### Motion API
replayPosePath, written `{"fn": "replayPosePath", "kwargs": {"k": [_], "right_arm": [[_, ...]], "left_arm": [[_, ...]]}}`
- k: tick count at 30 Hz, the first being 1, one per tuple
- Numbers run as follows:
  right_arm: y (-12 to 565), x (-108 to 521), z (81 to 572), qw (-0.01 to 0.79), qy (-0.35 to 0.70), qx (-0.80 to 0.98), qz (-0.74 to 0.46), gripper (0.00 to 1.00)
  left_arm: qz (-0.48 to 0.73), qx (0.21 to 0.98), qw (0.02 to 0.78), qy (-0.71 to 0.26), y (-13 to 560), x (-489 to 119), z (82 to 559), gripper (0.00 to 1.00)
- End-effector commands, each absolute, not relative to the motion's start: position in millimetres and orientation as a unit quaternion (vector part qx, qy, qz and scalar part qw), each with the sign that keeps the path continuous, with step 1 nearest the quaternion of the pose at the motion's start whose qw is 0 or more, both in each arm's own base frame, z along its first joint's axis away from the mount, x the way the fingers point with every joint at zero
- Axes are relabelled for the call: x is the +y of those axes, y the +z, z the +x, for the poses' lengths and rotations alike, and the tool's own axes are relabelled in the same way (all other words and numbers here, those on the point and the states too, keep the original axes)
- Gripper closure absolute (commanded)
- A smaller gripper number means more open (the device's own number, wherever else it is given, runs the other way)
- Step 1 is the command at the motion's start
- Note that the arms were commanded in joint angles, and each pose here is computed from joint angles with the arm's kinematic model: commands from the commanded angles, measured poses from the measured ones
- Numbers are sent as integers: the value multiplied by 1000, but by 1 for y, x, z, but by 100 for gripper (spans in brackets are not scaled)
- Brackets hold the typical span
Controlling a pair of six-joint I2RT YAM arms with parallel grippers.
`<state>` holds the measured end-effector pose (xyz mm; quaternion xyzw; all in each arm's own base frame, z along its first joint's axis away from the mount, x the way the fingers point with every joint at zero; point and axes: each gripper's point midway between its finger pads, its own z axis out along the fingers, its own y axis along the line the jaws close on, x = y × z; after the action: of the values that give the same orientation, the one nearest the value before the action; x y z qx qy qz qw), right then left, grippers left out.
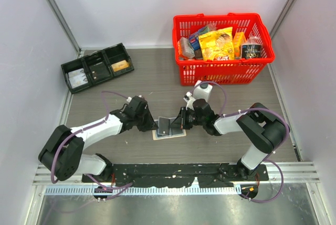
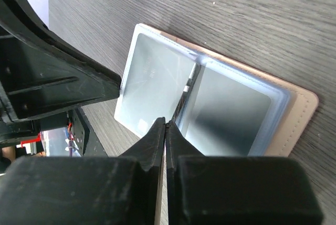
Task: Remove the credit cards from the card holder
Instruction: Remove the credit card from the card holder.
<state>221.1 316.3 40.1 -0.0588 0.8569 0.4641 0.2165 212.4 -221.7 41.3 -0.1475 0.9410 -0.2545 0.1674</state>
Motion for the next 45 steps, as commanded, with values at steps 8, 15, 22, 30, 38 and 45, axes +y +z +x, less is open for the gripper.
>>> {"fn": "replayPosePath", "kwargs": {"k": [8,15,22,30,38,45], "right_arm": [[53,322,229,231,475,847,-60,74],[59,320,230,241,471,846,-64,65],[61,322,234,244,471,845,-66,53],[61,325,236,243,472,845,-65,48],[58,330,235,237,474,845,-67,49],[52,333,233,225,473,849,-64,59]], "left_arm": [[-149,936,194,-254,72,-224,228,76],[-152,935,223,-229,81,-209,230,69],[-126,930,209,-273,72,-237,242,85],[-120,950,173,-232,35,-235,242,100],[-140,959,153,-192,9,-212,219,100],[-149,963,130,-185,-7,-205,204,100]]}}
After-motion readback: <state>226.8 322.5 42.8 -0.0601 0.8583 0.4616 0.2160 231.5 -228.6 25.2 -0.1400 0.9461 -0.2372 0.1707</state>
